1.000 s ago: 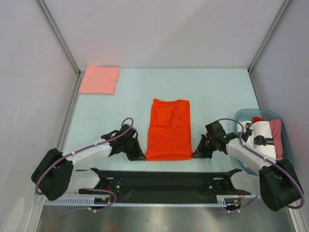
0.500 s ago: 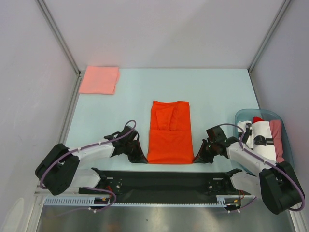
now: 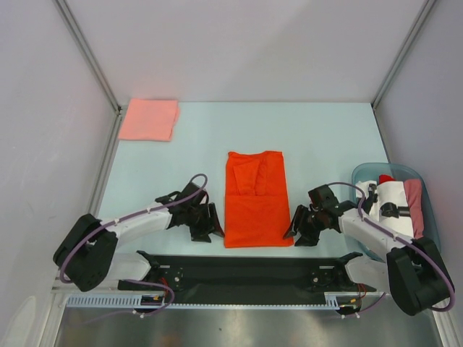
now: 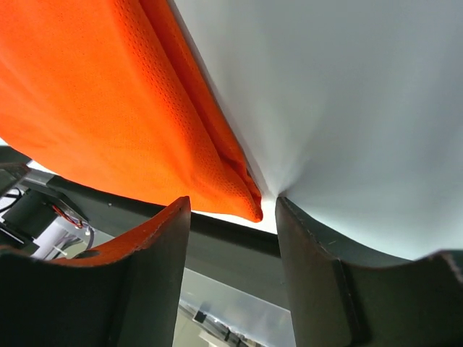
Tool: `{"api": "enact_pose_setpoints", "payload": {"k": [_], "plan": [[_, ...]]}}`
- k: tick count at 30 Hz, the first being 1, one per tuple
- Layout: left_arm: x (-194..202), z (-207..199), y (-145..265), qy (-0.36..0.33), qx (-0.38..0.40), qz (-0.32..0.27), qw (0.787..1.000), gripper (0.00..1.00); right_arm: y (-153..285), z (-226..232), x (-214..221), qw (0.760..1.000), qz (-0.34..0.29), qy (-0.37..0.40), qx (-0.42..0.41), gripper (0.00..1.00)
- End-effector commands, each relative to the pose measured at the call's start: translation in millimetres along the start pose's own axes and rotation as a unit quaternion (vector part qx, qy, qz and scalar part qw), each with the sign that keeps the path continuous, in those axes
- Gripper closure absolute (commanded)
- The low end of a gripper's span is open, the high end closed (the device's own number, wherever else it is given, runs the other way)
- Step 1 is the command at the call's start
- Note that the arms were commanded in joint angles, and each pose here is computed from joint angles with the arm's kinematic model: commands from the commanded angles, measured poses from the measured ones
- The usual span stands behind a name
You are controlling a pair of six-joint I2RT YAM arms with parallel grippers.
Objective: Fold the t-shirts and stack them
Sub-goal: Fold the tshirt
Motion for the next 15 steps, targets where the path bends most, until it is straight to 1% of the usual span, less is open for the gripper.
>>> {"api": "enact_pose_setpoints", "payload": {"k": [1, 3, 6, 7, 10, 12, 14, 15], "plan": [[-14, -18, 1, -0.06, 0.022, -0.009, 0.998, 0.38, -2, -9, -5, 0.999, -0.003, 0.018, 0.049, 0.43], [-17, -24, 1, -0.069, 0.03, -0.014, 0.997, 0.37, -1, -7, -10, 0.998, -0.006, 0.025, 0.053, 0.43], [-20, -26, -7, -0.074, 0.029, -0.002, 0.997, 0.34, -5, -8, -12, 0.998, 0.002, 0.022, 0.061, 0.44], [-21, -26, -13, -0.073, 0.019, 0.007, 0.997, 0.29, -5, -8, -13, 0.998, 0.001, 0.021, 0.066, 0.44], [-21, -19, -19, -0.063, -0.011, 0.009, 0.998, 0.31, -5, -7, -20, 0.995, -0.004, 0.03, 0.091, 0.44], [-21, -17, -20, -0.06, -0.016, 0.01, 0.998, 0.34, -3, -5, -24, 0.994, -0.007, 0.038, 0.102, 0.45], [-20, -14, -22, -0.058, -0.027, 0.014, 0.998, 0.37, -3, -5, -26, 0.993, -0.009, 0.046, 0.109, 0.47], [-19, -13, -23, -0.059, -0.029, 0.018, 0.998, 0.38, -4, -5, -26, 0.993, -0.008, 0.047, 0.112, 0.48]]}}
Point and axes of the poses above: each gripper's point midway between its finger pads, its own y axis back along the fingers, its own z axis along the line the jaws close on, x = y × z, the point moved 9 cm from there along y, back along the fingers, and after that the axes turned 11 degrees about y, right-handed, at the moved point
